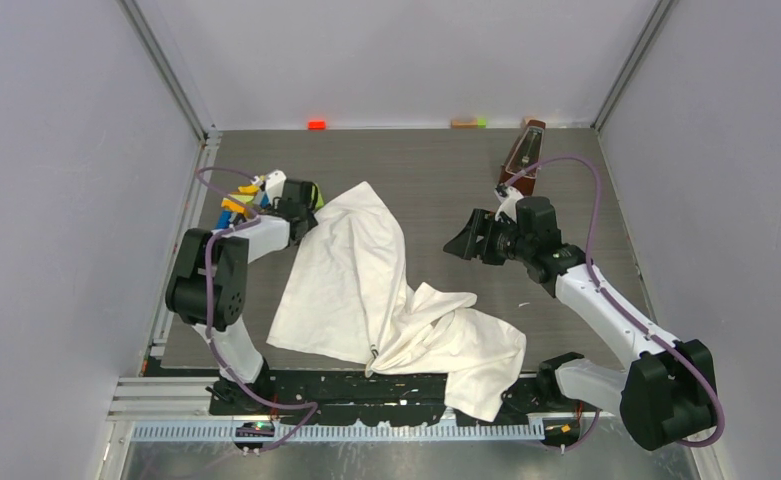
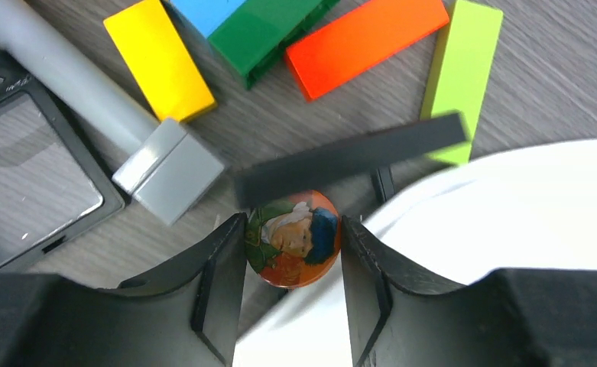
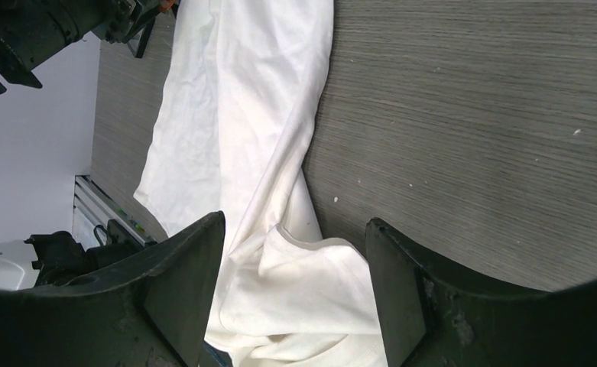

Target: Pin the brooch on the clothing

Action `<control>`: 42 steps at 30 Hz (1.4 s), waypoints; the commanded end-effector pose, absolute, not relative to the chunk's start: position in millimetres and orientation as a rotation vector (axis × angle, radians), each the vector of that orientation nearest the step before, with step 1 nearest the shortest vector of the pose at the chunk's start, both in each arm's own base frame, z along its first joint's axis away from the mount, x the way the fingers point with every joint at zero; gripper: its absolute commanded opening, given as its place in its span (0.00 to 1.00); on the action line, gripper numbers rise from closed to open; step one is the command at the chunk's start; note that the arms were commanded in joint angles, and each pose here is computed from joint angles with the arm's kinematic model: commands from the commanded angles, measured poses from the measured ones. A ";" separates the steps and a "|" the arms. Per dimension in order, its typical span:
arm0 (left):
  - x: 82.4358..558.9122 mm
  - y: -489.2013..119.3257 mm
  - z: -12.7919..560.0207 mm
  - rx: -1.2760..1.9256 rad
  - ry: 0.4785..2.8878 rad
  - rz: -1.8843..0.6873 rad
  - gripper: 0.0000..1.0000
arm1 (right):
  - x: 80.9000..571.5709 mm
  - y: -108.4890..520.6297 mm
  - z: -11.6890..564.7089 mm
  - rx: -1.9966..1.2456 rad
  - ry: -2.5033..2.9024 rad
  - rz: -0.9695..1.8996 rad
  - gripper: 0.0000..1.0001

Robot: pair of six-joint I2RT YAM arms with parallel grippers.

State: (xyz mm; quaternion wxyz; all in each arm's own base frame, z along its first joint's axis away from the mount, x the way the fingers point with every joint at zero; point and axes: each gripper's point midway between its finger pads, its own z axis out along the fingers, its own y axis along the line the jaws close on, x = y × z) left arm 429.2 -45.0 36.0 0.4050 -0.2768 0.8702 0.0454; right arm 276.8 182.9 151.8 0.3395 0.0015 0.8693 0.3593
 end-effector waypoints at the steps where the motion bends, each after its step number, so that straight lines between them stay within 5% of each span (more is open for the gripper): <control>1: 427.0 -58.1 70.6 -0.626 2.139 -0.025 0.37 | 281.5 189.7 170.7 -0.014 2.182 0.997 0.72; 8: 402.0 -101.3 100.4 -0.456 2.221 -0.300 0.35 | 270.8 208.3 185.5 -0.142 2.113 1.149 0.68; 24: 238.8 -226.7 193.4 -0.045 2.447 -1.568 0.29 | 221.0 288.1 240.2 -0.764 1.532 1.163 0.72; 42: 176.5 -235.0 233.3 0.053 2.396 -1.908 0.27 | 193.4 330.9 250.3 -0.971 1.299 1.193 0.65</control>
